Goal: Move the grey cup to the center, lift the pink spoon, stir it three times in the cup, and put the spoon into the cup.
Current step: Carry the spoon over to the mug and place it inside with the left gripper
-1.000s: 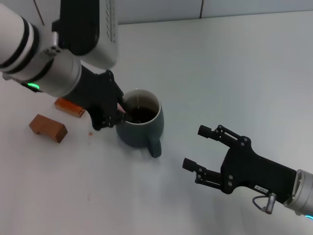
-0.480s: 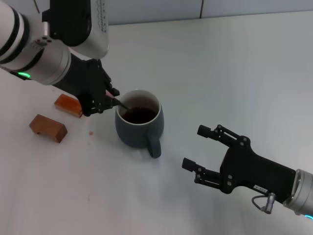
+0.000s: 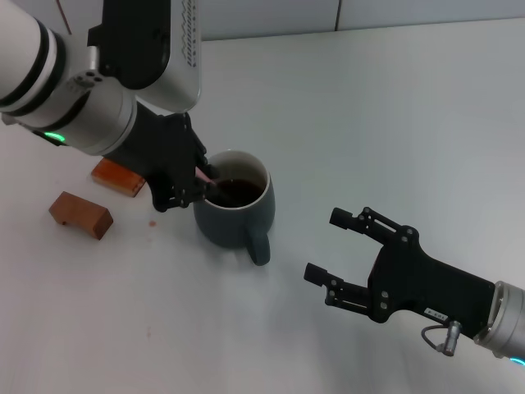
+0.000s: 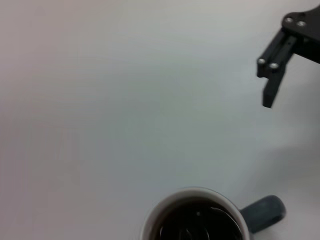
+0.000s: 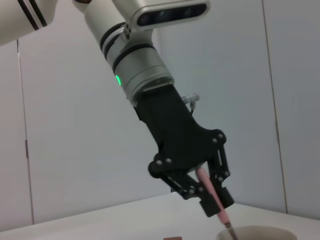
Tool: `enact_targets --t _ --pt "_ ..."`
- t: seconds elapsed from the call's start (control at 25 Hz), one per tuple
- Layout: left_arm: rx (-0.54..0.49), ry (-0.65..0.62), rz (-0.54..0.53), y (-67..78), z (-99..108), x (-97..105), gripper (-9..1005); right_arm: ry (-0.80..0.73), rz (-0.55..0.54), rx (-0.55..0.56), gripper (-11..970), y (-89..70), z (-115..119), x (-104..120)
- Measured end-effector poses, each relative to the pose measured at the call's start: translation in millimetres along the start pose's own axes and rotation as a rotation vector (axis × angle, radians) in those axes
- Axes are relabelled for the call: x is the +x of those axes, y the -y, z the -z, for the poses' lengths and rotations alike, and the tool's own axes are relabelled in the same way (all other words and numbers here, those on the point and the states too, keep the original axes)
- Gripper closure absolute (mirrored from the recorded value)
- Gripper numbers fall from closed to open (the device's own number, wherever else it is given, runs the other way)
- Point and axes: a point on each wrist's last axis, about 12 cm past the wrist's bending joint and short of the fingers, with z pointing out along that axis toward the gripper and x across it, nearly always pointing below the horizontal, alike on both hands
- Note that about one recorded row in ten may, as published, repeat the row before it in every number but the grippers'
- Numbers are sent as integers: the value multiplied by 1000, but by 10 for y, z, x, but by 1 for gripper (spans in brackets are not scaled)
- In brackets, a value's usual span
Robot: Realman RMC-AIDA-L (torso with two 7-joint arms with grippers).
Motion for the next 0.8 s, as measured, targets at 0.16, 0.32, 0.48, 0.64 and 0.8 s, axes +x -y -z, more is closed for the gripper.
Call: enact_targets --t 0.16,0.32,0.48,0.64,0.8 --pt "-9 -8 4 10 43 32 850 1 2 -2 125 5 -8 -4" --pt "-22 -30 3 -4 56 65 841 1 2 -4 125 6 -15 -6" --pt "-44 -43 0 -35 61 63 832 -1 -1 -6 125 2 -14 -3" --pt "-65 -28 -18 -62 61 -5 824 -4 -7 -11 125 -5 -13 1" --pt "-63 -2 -28 -57 51 -65 815 -5 -7 -14 125 -6 -15 2"
